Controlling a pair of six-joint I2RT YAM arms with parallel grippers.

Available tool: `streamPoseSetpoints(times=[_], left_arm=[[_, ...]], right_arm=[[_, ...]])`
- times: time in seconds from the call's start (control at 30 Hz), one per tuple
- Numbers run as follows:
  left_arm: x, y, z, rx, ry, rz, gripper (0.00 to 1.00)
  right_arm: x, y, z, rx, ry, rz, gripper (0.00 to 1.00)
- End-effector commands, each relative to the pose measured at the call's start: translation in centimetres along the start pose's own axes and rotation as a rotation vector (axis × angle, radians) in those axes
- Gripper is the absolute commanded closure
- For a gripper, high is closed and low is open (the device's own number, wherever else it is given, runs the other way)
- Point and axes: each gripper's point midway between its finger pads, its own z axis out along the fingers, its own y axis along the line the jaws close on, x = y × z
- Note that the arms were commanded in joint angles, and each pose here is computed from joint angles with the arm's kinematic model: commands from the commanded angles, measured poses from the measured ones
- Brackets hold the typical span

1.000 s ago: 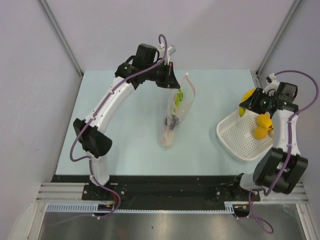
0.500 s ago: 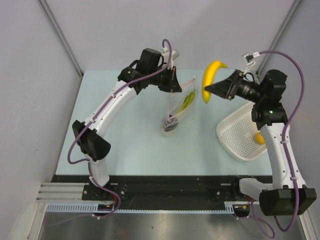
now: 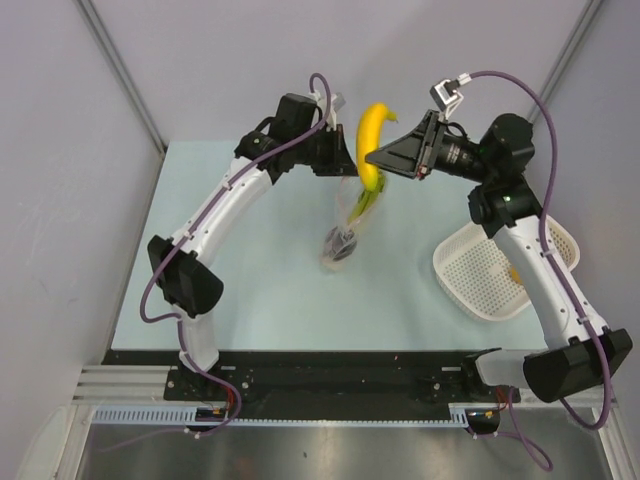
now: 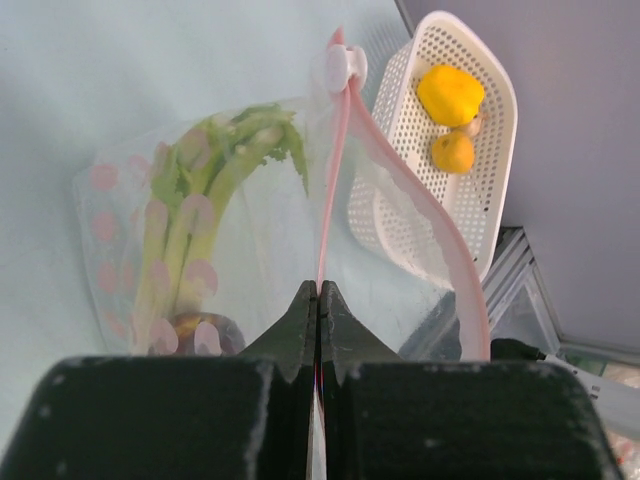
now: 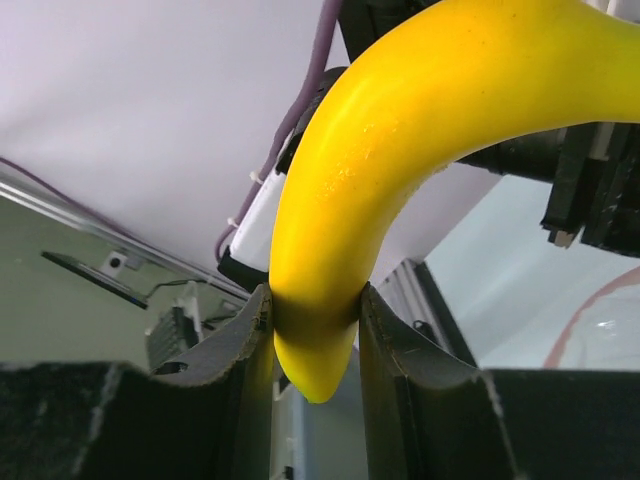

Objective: Place the food in the zip-top bag and seal the zipper
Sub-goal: Place the fake fruit in the zipper food storage bag.

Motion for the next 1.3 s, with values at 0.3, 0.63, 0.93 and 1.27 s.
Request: streamPoseSetpoints(times=[0.3, 0.63, 0.93, 1.27], left_arm=[[-2.9, -0.5, -1.2, 0.063, -0.073, -0.078, 1.0], [-2.4, -1.3, -1.9, 0.101, -0.058, -0.083, 1.0], [-2.6, -1.4, -2.4, 0.103, -0.068, -0.074, 1.0], [-2.7, -0.8, -2.3, 0.079, -0.071, -0.071, 1.0]], right_arm=[[3.5, -6.0, 2.6, -0.012, 0.105, 0.332, 1.0], [4.5, -10.8, 2.0, 0.057, 0.108, 0.427, 0.93], [3.4, -10.8, 1.4, 0.061, 0.095, 0.386, 0.16], [-0.3, -8.5, -1.7, 0.053, 0.054, 0.191, 0.17]])
